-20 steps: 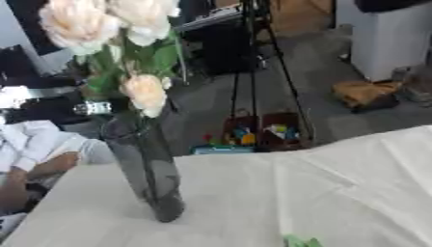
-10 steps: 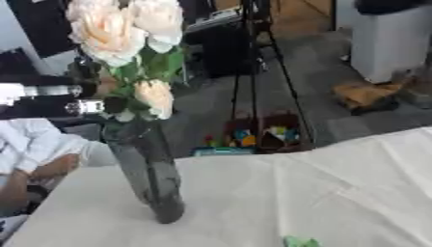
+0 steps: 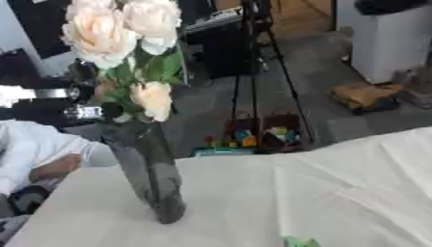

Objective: Arrange flowers into the vase.

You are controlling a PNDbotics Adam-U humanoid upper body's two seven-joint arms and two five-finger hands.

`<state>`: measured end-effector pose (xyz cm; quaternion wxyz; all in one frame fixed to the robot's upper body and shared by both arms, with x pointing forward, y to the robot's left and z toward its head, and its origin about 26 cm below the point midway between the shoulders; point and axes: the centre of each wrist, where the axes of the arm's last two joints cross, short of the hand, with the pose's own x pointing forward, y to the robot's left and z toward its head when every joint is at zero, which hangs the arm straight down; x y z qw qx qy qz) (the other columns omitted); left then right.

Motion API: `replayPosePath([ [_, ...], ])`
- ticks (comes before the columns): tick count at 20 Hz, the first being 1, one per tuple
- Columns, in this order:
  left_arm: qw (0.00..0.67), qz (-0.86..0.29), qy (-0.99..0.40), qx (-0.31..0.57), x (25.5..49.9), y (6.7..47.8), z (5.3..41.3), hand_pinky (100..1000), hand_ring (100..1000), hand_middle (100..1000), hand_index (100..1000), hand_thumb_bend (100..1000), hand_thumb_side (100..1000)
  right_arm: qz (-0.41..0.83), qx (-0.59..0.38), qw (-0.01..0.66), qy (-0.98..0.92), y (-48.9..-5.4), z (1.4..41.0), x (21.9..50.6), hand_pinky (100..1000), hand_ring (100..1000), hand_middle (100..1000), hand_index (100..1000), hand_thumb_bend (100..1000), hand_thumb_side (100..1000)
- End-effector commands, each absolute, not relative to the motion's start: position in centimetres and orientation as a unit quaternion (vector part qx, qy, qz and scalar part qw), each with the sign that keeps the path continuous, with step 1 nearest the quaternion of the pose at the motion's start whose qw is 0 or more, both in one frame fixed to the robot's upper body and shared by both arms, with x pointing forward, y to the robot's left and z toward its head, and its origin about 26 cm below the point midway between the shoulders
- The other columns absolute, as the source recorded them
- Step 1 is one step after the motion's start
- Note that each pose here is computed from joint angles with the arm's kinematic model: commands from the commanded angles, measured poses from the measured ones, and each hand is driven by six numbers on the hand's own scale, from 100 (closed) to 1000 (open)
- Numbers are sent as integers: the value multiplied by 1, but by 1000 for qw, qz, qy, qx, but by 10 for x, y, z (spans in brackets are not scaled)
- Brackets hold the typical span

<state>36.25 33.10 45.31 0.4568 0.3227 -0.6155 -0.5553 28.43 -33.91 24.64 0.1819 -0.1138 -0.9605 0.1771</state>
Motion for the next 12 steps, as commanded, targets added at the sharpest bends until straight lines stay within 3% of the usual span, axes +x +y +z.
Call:
replayPosePath([
  [1, 453, -545, -612, 352, 349, 345, 467, 1000, 1000, 1000, 1000, 490, 966, 160, -102, 190, -963, -334, 238, 289, 624, 853, 441, 793, 100, 878],
  [12, 450, -545, -612, 354, 344, 350, 467, 1000, 1000, 1000, 1000, 487, 967, 158, -103, 189, -964, -334, 238, 289, 624, 853, 442, 793, 100, 877],
])
